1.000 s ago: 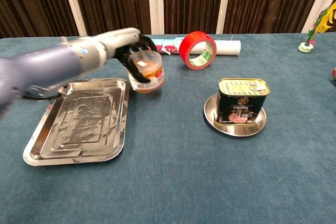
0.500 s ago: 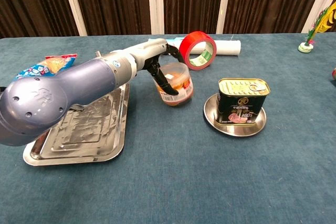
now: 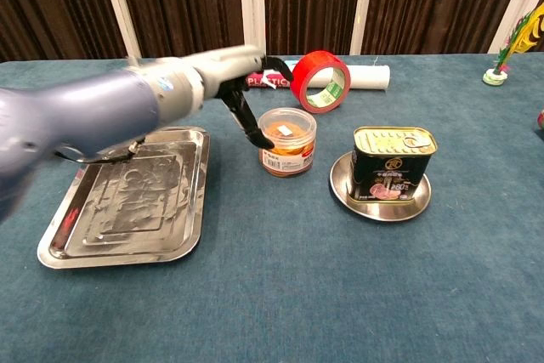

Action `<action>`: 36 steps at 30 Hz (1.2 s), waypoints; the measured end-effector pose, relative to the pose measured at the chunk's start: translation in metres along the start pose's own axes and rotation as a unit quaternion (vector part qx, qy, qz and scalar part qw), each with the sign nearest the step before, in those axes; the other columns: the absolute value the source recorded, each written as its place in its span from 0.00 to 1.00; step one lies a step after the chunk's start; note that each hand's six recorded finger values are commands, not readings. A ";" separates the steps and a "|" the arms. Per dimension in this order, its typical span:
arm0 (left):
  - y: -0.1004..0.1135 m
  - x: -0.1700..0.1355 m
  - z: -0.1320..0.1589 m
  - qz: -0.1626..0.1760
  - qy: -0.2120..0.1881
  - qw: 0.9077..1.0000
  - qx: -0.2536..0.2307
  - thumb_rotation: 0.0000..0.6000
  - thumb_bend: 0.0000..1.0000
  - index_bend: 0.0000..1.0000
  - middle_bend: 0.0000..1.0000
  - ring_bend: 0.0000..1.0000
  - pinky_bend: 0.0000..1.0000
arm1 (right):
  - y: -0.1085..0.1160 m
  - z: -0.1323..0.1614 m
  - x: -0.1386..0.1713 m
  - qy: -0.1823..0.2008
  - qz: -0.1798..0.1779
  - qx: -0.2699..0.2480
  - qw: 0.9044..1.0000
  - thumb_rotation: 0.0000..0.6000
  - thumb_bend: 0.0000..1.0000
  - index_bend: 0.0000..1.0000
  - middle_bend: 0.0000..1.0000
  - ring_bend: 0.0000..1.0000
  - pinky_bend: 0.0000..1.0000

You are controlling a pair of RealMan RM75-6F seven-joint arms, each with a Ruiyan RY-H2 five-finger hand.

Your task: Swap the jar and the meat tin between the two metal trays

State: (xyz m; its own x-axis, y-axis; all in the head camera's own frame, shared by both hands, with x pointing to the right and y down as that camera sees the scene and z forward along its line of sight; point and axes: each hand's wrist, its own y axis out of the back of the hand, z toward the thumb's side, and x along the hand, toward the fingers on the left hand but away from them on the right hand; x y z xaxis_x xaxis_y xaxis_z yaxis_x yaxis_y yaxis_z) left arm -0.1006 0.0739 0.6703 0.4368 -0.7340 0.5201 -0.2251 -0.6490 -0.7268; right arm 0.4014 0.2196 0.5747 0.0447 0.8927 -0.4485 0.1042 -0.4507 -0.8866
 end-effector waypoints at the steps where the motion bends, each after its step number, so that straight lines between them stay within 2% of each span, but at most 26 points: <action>1: 0.010 -0.012 -0.001 0.016 -0.004 1.000 -0.006 1.00 0.10 0.20 0.04 0.00 0.17 | -0.001 0.001 0.000 0.003 0.001 0.000 1.000 1.00 0.01 0.00 0.00 0.00 0.00; 3: 0.029 -0.033 -0.008 0.051 -0.003 0.999 -0.008 1.00 0.11 0.21 0.04 0.00 0.17 | -0.003 0.004 0.000 0.010 0.003 0.000 1.000 1.00 0.01 0.00 0.00 0.00 0.00; 6: 0.066 -0.076 -0.047 0.137 0.031 0.990 0.010 1.00 0.11 0.21 0.04 0.00 0.16 | -0.007 0.010 -0.001 0.024 0.010 -0.006 1.000 1.00 0.01 0.00 0.00 0.00 0.00; 7: 0.081 -0.098 -0.070 0.174 0.055 0.983 0.023 1.00 0.11 0.21 0.04 0.00 0.16 | -0.009 0.013 -0.001 0.030 0.013 -0.010 0.999 1.00 0.01 0.00 0.00 0.00 0.00; 9: 0.099 -0.138 -0.107 0.222 0.096 0.969 0.044 1.00 0.11 0.21 0.04 0.00 0.16 | -0.014 0.022 -0.004 0.046 0.024 -0.024 0.998 1.00 0.01 0.00 0.00 0.00 0.00; 10: 0.107 -0.167 -0.131 0.245 0.122 0.960 0.059 1.00 0.11 0.21 0.03 0.00 0.16 | -0.017 0.026 -0.005 0.053 0.032 -0.031 0.998 1.00 0.01 0.00 0.00 0.00 0.00; 12: 0.114 -0.211 -0.161 0.263 0.154 0.949 0.077 1.00 0.11 0.21 0.03 0.00 0.16 | -0.023 0.039 -0.011 0.074 0.050 -0.044 0.995 1.00 0.01 0.00 0.00 0.00 0.00; 14: 0.118 -0.252 -0.184 0.263 0.175 0.945 0.089 1.00 0.11 0.21 0.03 0.00 0.16 | -0.026 0.055 -0.018 0.096 0.066 -0.056 0.992 1.00 0.01 0.00 0.00 0.00 0.00; 16: 0.111 -0.281 -0.198 0.246 0.183 0.947 0.090 1.00 0.12 0.21 0.03 0.00 0.16 | -0.026 0.077 -0.029 0.122 0.081 -0.070 0.987 1.00 0.01 0.00 0.00 0.00 0.00; 19: 0.105 -0.299 -0.207 0.235 0.186 0.949 0.096 1.00 0.12 0.21 0.03 0.00 0.16 | -0.022 0.109 -0.045 0.154 0.095 -0.085 0.980 1.00 0.01 0.00 0.00 0.00 0.00; 21: 0.100 -0.303 -0.213 0.230 0.193 0.949 0.098 1.00 0.12 0.21 0.03 0.00 0.16 | -0.017 0.128 -0.058 0.166 0.098 -0.090 0.977 1.00 0.01 0.00 0.00 0.00 0.00; 26: 0.087 -0.304 -0.226 0.210 0.212 0.950 0.095 1.00 0.12 0.21 0.03 0.00 0.16 | -0.015 0.156 -0.083 0.160 0.107 -0.083 0.978 1.00 0.01 0.01 0.07 0.05 0.00; 29: 0.084 -0.302 -0.228 0.207 0.214 0.950 0.094 1.00 0.12 0.21 0.03 0.00 0.16 | -0.018 0.174 -0.096 0.156 0.116 -0.078 0.978 1.00 0.01 0.05 0.13 0.11 0.00; 36: 0.083 -0.301 -0.227 0.211 0.215 0.949 0.098 1.00 0.14 0.23 0.02 0.00 0.16 | -0.031 0.215 -0.118 0.158 0.123 -0.057 0.978 1.00 0.01 0.16 0.20 0.15 0.00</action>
State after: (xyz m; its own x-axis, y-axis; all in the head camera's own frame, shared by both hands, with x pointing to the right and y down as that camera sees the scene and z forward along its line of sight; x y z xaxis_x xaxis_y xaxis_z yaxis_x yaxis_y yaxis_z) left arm -0.4487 0.1954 0.5555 -0.0608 -0.9614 0.2683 -0.1168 -0.2601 -0.9585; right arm 0.1789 0.1270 0.6305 0.3849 0.7226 -0.5742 0.1610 -0.6652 -0.7291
